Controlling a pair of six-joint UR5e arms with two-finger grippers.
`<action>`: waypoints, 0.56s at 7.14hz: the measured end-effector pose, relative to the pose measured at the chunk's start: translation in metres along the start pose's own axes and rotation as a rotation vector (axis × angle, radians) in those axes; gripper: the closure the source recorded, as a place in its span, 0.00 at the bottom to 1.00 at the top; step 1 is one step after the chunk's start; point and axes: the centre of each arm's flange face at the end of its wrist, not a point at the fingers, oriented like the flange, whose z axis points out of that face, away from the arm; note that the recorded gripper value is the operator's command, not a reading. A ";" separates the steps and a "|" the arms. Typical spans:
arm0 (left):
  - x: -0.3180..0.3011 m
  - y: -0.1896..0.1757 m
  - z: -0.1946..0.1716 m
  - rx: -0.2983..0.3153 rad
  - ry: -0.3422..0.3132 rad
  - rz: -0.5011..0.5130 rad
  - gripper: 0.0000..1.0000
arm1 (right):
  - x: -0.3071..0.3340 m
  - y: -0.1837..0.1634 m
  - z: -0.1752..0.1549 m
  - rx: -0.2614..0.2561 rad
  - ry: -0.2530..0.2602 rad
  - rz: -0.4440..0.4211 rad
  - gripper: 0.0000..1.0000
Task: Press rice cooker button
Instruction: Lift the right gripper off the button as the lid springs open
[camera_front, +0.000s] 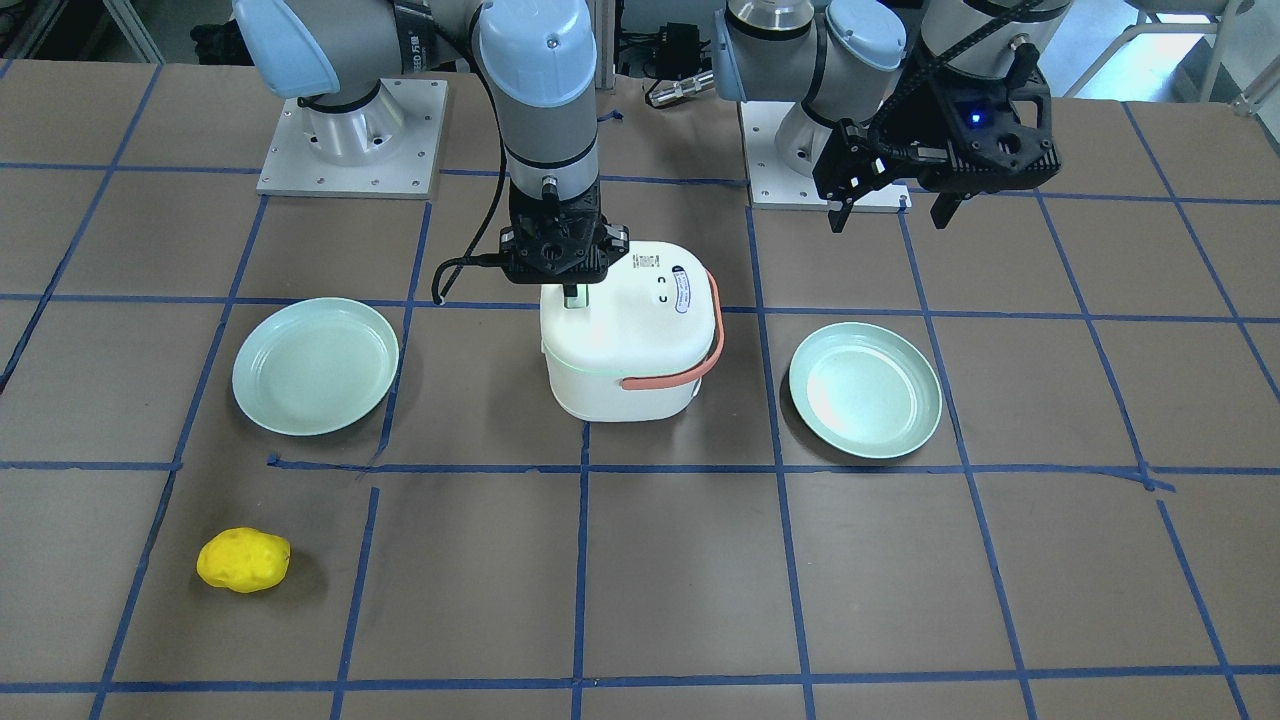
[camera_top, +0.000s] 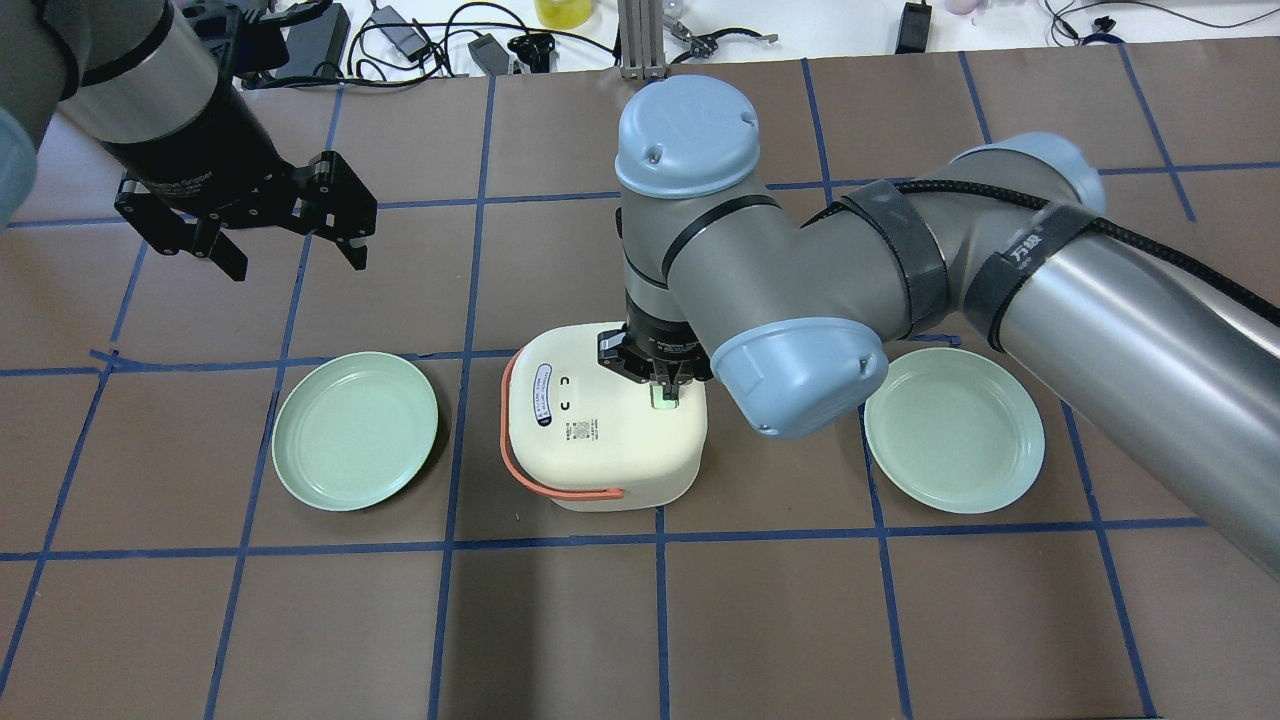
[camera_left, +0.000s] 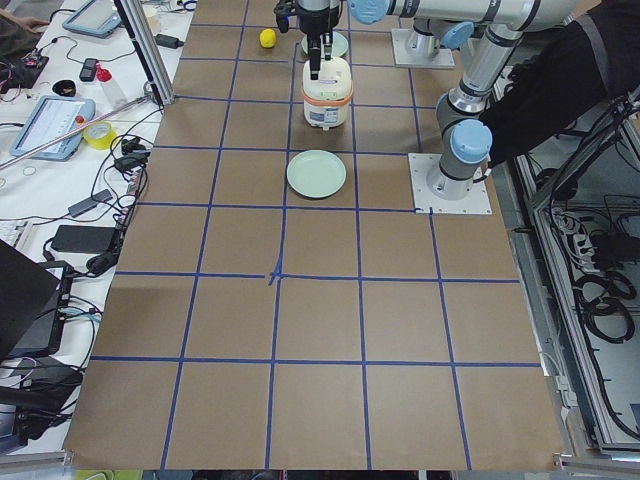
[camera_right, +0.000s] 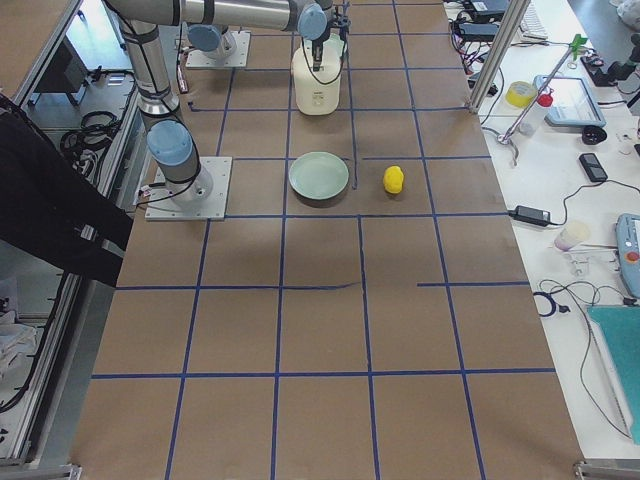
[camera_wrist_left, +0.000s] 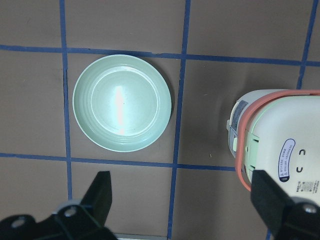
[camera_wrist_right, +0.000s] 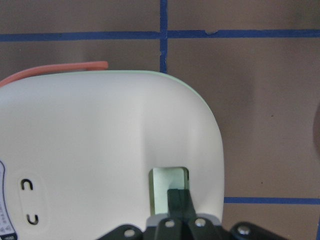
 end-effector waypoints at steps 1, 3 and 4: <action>0.000 0.000 0.000 0.000 0.000 0.000 0.00 | 0.000 -0.002 -0.009 0.015 0.000 0.002 0.00; 0.000 0.000 0.000 0.000 0.000 0.000 0.00 | 0.007 -0.017 -0.040 0.054 -0.002 0.007 0.00; 0.000 0.000 0.000 0.000 0.000 0.000 0.00 | 0.016 -0.027 -0.056 0.075 0.002 0.000 0.00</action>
